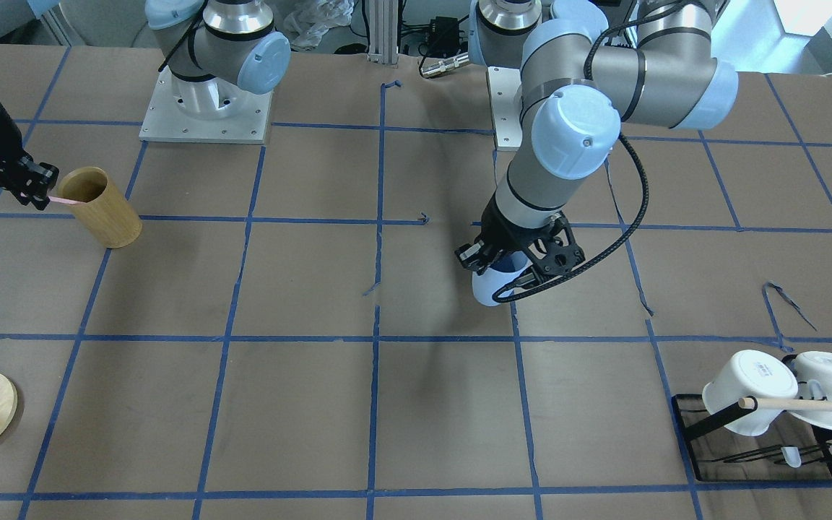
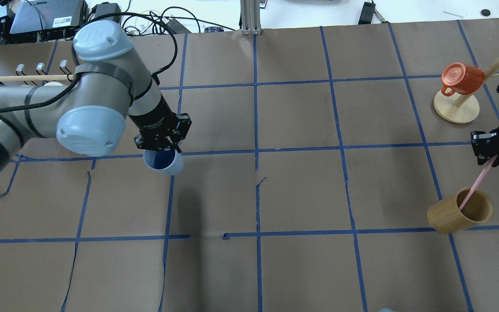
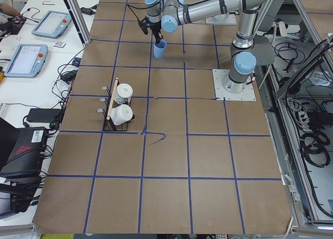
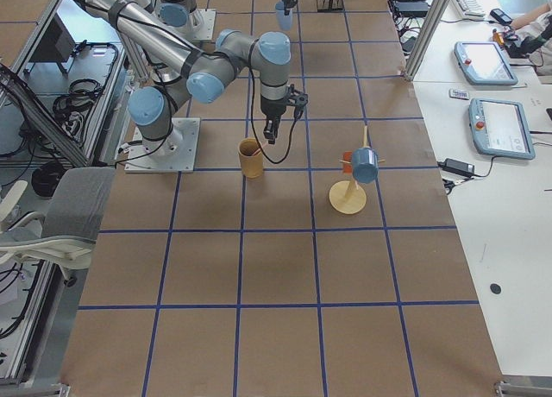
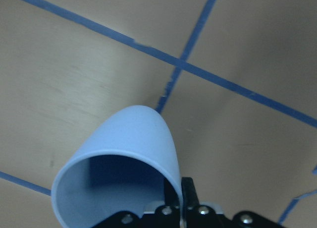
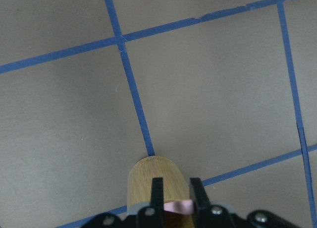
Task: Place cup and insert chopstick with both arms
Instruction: 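Lift the blue cup upright and carry it to the table center with the left gripper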
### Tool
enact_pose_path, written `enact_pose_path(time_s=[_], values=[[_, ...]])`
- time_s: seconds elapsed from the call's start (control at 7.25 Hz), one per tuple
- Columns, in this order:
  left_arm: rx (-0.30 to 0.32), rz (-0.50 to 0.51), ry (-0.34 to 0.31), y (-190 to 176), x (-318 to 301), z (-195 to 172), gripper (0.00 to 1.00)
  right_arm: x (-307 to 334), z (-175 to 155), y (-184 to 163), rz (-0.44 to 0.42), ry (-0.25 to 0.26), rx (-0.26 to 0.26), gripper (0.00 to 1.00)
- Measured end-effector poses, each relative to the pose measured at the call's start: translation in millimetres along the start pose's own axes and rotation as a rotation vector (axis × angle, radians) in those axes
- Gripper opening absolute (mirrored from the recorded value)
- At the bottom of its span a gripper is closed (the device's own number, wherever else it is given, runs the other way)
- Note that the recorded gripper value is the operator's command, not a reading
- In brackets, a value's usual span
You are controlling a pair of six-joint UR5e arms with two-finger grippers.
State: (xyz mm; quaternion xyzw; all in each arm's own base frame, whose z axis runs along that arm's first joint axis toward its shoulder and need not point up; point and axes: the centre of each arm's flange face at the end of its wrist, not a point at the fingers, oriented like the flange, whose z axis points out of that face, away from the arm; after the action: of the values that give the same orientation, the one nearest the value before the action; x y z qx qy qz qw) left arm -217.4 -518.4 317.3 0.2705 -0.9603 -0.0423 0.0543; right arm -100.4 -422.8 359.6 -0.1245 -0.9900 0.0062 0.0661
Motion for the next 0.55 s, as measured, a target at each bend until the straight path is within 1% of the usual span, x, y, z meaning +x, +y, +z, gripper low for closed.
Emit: enact_pose_path(time_s=[0.14,0.28,0.55], values=[[0.011,-0.025,0.028,0.0,24.9,9.7,0.00,0.9,-3.1,-1.9,0.000,0.002,0.006,0.00],[0.021,-0.027,0.043,-0.1,49.1,18.7,0.00,1.5,-5.7,-3.2,0.001,0.003,0.012,0.00],[0.041,-0.039,0.056,13.6,106.1,28.2,0.00,3.5,-17.1,-6.9,0.001,0.001,0.021,0.00]])
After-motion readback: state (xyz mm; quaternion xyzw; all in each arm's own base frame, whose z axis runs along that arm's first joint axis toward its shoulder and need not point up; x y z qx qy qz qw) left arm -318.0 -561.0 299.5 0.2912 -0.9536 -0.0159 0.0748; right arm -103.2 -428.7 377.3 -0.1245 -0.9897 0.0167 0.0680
